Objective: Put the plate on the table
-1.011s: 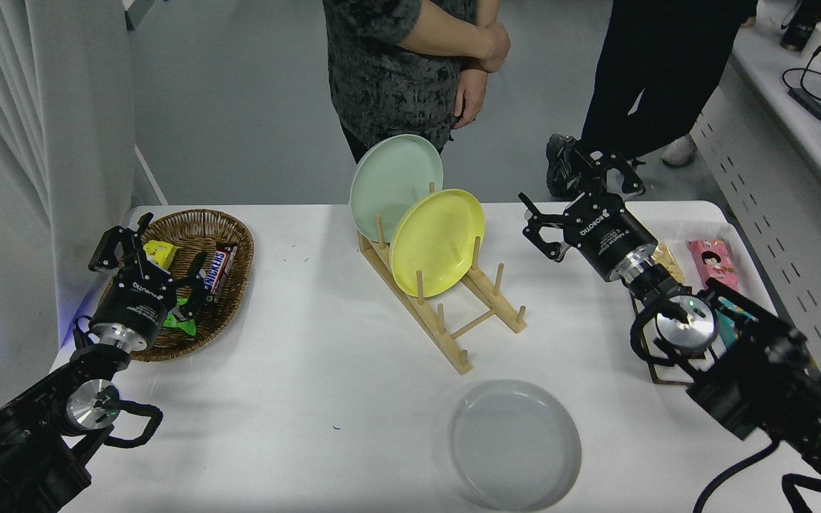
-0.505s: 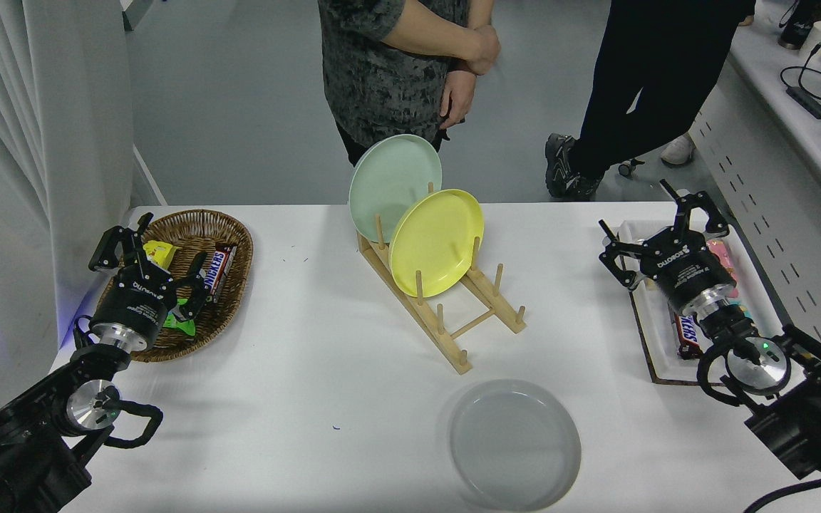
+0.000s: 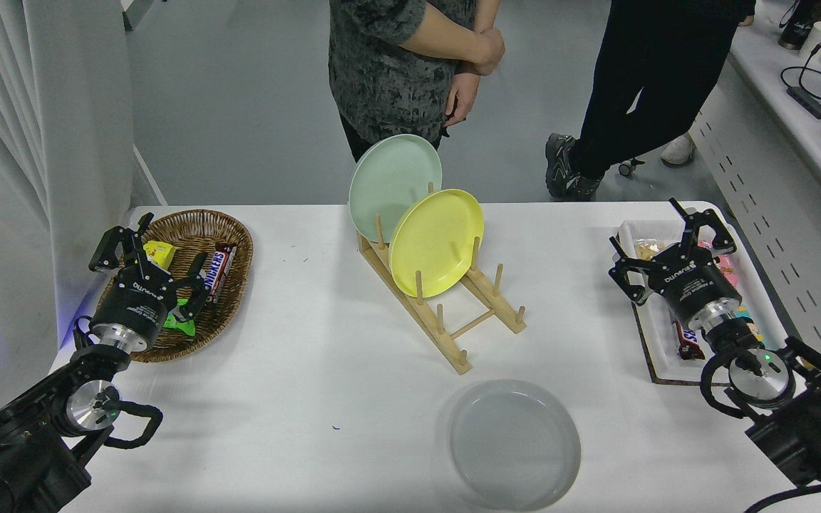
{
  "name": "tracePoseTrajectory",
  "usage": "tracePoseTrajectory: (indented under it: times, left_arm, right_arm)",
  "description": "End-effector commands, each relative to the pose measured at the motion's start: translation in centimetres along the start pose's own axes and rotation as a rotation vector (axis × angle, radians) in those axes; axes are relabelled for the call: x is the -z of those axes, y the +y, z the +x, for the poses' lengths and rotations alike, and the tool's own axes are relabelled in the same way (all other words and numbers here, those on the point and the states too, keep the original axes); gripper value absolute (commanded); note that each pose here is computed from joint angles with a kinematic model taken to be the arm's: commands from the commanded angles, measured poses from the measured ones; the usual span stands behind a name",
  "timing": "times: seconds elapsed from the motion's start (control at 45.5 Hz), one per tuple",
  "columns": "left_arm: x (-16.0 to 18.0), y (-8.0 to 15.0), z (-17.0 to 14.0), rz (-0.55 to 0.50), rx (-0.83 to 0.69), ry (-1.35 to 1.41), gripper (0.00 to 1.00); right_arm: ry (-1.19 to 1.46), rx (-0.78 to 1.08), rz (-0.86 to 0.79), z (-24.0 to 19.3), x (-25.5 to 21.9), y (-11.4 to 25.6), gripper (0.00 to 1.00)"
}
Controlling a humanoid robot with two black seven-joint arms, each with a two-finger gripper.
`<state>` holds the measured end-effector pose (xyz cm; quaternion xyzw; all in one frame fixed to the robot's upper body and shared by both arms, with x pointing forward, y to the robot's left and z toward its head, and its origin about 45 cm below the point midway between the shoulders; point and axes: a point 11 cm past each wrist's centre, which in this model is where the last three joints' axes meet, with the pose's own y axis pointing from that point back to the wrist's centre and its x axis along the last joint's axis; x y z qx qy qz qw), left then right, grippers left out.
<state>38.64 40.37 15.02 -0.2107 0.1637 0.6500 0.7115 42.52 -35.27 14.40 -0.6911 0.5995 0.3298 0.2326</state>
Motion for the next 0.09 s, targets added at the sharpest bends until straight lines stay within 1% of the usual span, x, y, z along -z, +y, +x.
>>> tracePoseTrajectory:
  times: [0.0,0.066]
  left_arm:
    - [0.03,0.04,0.02,0.001,0.0,0.001,0.98]
    - [0.02,0.04,0.03,0.0,-0.001,0.0,0.98]
  right_arm:
    - [0.008,-0.013,-0.012,0.16,-0.5,0.0,1.0]
    - [0.008,-0.013,-0.013,0.16,-0.51,0.0,1.0]
